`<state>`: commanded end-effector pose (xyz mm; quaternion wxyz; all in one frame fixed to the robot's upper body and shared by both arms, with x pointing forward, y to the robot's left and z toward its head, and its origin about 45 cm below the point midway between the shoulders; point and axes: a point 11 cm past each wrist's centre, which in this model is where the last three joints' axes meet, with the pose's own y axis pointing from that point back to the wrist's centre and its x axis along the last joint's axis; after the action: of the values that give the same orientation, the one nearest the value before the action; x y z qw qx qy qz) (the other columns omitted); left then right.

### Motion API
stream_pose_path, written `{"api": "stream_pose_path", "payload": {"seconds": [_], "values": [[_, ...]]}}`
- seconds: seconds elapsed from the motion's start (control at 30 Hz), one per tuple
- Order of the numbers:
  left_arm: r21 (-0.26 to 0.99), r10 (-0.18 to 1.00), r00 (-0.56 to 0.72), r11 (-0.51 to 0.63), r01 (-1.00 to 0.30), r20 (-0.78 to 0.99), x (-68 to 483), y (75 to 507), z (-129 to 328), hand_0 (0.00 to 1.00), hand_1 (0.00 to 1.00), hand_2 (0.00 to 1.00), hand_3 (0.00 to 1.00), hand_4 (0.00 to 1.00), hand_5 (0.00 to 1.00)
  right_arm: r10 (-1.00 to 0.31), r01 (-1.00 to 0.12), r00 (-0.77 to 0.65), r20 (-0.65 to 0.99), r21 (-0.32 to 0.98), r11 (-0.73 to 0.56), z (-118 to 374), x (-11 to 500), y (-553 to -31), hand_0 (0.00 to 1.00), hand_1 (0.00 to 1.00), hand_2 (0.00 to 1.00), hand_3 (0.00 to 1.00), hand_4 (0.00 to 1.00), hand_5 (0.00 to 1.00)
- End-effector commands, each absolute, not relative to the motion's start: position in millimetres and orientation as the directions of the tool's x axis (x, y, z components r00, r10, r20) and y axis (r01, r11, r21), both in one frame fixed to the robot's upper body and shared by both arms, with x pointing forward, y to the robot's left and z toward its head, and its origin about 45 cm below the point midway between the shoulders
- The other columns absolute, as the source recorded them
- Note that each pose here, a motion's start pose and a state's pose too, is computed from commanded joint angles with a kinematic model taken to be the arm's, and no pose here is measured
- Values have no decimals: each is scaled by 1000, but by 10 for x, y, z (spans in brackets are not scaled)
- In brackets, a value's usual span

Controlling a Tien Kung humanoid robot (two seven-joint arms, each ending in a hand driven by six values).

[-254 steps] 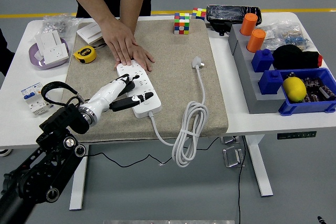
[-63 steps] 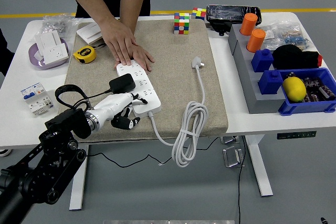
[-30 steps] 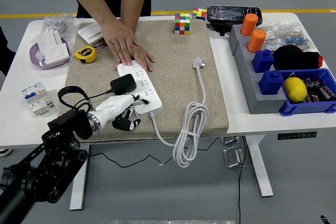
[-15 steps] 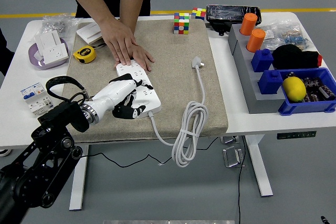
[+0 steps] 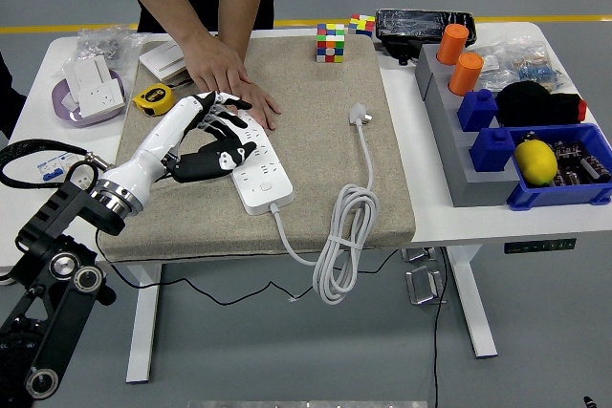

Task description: Pick up the plug,place it near the board,insert it into the board,press the button

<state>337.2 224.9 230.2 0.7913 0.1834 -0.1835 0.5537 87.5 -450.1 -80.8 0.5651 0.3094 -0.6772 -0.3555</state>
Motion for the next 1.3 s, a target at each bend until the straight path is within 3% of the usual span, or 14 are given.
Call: {"api": "stream_pose_path", "payload": {"seconds": [0.13,0.17,0.2,0.37,0.4,0.57,0.6,0.77,0.8,0.97,1.0,1.17,1.2,1.3], "values": [[147,897,301,267,-952,324,3342,2426,2133,998,998,998,998,998,694,-820,-10,-169,547,831,557,-815,840,-4498,787,733,735,759,998,998],[149,910,299,266,-953,287,3336,2438,2123,998,998,998,998,998,694,-819,-8,-168,548,831,557,-816,833,-4499,787,733,735,759,998,998],[146,924,296,267,-953,243,3331,2446,2119,998,998,998,998,998,757,-819,-7,-168,548,830,557,-817,828,-4499,786,733,735,760,998,998],[109,960,278,272,-956,40,3331,2468,2156,998,998,998,998,998,757,-819,-12,-170,548,830,558,-810,852,-4502,786,733,735,760,998,998],[96,962,274,273,-957,-5,3332,2466,2175,998,998,998,998,998,544,-819,-13,-171,548,830,558,-809,860,-4502,786,732,734,760,998,998],[-30,937,300,299,-954,-181,3327,2365,2470,998,998,998,998,998,544,-819,-14,-174,547,830,558,-809,866,-4498,786,732,734,760,998,998],[-64,939,314,308,-949,-138,3330,2319,2561,511,573,567,998,650,139,-819,-12,-175,547,830,557,-810,862,-4498,786,732,734,760,998,998],[-138,924,357,375,-917,139,3375,2128,2748,511,573,567,998,650,139,-818,-11,-178,548,830,558,-807,863,-4503,786,732,734,760,998,998],[-144,910,368,396,-907,190,3380,2087,2761,206,136,223,917,523,2,-818,-13,-178,547,830,558,-806,871,-4502,786,731,733,760,998,998],[-118,804,403,496,-860,438,3418,1877,2720,206,136,223,917,523,2,-817,-17,-182,547,829,559,-796,900,-4512,786,731,733,760,998,998],[-92,773,415,514,-853,479,3429,1837,2675,134,38,143,784,650,2,-817,-17,-182,548,829,560,-795,901,-4514,785,732,732,760,998,998],[14,627,424,550,-835,654,3462,1692,2500,134,38,143,784,650,2,-817,-16,-180,548,829,560,-795,899,-4513,785,732,732,760,998,998],[31,593,418,551,-834,688,3470,1681,2467,122,30,139,855,694,2,-817,-17,-180,548,829,559,-796,903,-4511,785,732,732,759,998,998],[95,478,406,550,-830,779,3516,1664,2314,122,30,139,855,694,2,-819,-22,-179,545,830,558,-794,925,-4501,785,732,732,759,998,998]]}}
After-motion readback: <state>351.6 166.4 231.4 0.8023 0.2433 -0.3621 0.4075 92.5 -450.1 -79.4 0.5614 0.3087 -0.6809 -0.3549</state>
